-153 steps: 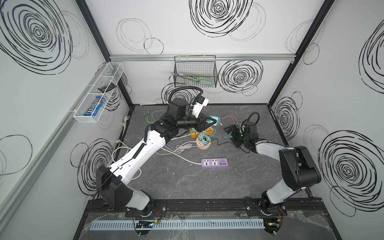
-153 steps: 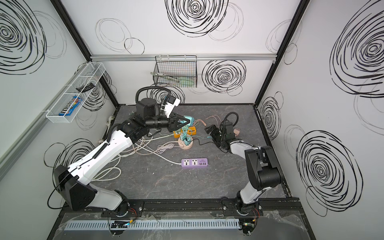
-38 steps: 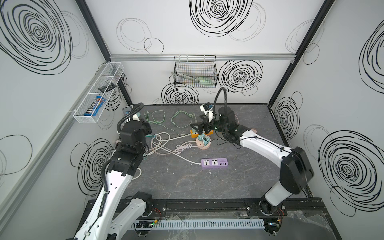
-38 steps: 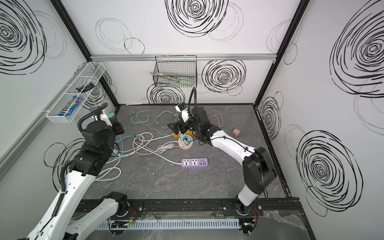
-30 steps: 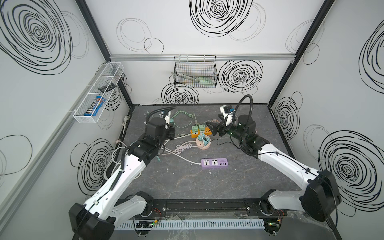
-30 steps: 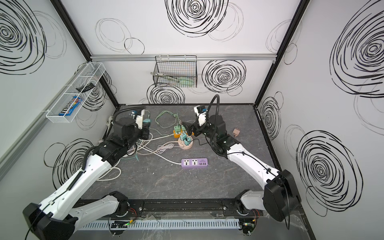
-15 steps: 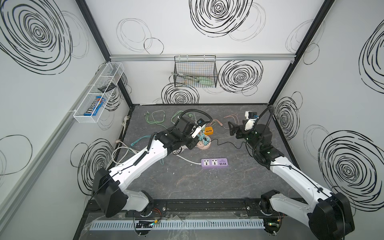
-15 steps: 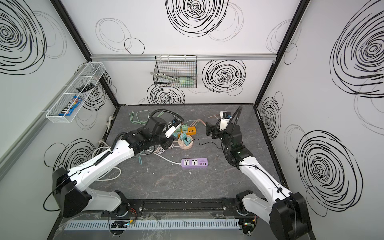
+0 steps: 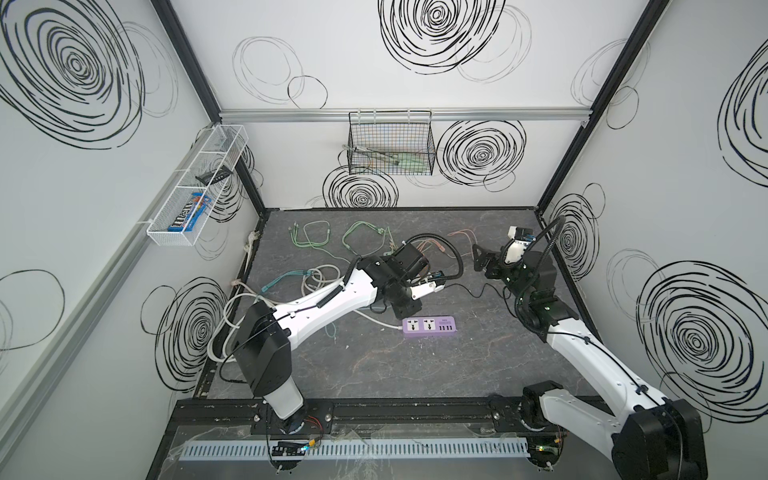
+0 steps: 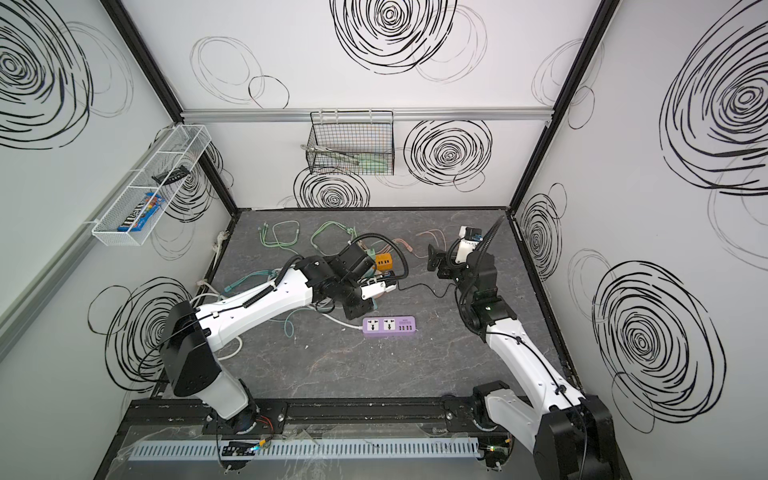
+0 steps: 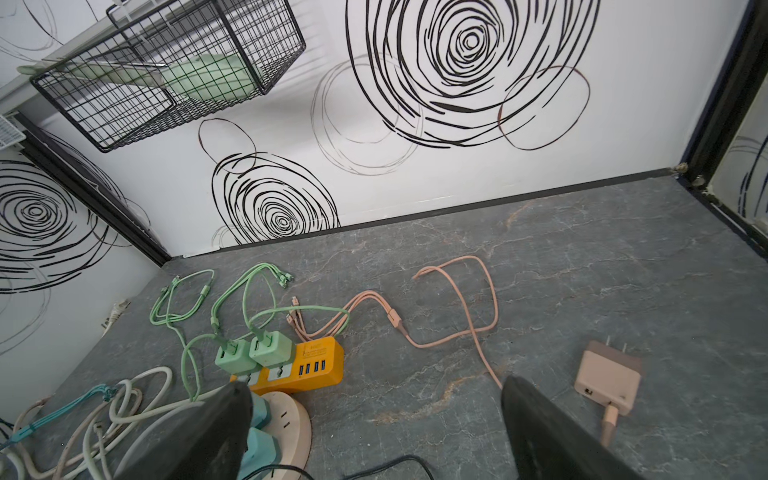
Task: Insert the plug
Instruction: 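Carry the teal charger over the purple strip's socket nearest the robot, left gripper, then lower the charger prongs into the purple strip socket with the left gripper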
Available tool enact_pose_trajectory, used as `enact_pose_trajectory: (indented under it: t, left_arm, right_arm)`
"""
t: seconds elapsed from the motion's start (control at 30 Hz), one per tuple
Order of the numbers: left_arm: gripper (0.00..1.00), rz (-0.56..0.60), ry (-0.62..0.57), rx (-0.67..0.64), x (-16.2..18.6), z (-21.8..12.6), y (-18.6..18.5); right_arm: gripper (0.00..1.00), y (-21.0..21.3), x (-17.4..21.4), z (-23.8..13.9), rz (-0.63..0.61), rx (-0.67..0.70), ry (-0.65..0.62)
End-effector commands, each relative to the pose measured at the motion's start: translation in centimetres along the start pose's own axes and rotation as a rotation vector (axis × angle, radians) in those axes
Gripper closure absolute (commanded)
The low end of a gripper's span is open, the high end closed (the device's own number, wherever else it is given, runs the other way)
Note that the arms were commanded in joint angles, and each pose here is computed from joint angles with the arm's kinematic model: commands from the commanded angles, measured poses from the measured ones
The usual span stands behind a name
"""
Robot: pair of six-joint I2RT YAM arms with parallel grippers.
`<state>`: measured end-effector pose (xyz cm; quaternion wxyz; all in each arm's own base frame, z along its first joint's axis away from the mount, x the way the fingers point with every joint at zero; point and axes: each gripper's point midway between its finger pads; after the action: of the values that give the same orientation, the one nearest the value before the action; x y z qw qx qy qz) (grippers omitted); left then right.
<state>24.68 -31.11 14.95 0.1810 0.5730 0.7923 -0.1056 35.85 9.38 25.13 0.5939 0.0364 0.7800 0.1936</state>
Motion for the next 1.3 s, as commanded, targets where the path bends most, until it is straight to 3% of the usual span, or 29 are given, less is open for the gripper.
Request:
enact_pose_trajectory:
  t: [0.0,0.67,0.87,1.27]
  left_arm:
    - [1.0,0.056,0.018,0.058,-0.3,0.3,-1.3]
    - [1.0,0.099,0.151,0.095,0.0,3.9,-0.6]
    - [1.0,0.091,0.213,0.042,1.5,4.6,1.0]
    - [1.0,0.206,0.173,0.099,1.3,5.3,0.4]
  right_arm:
    - [0.03,0.8,0.1,-0.8,-0.014,-0.056,-0.002]
    - [0.03,1.0,0.1,-1.2,-0.014,-0.064,-0.001]
    - [0.03,0.9,0.1,-1.1,-0.012,-0.059,0.003]
    - [0.03,0.7,-0.1,-1.1,-0.007,-0.045,0.002]
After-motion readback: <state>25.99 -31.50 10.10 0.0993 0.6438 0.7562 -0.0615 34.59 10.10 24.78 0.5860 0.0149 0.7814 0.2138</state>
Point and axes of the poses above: each gripper's point midway between its finger pads, its own z axis out along the fingers, its own y axis along the line the jaws close on, x = y × z, and after that the axes turned 1 degree about z, right-handed
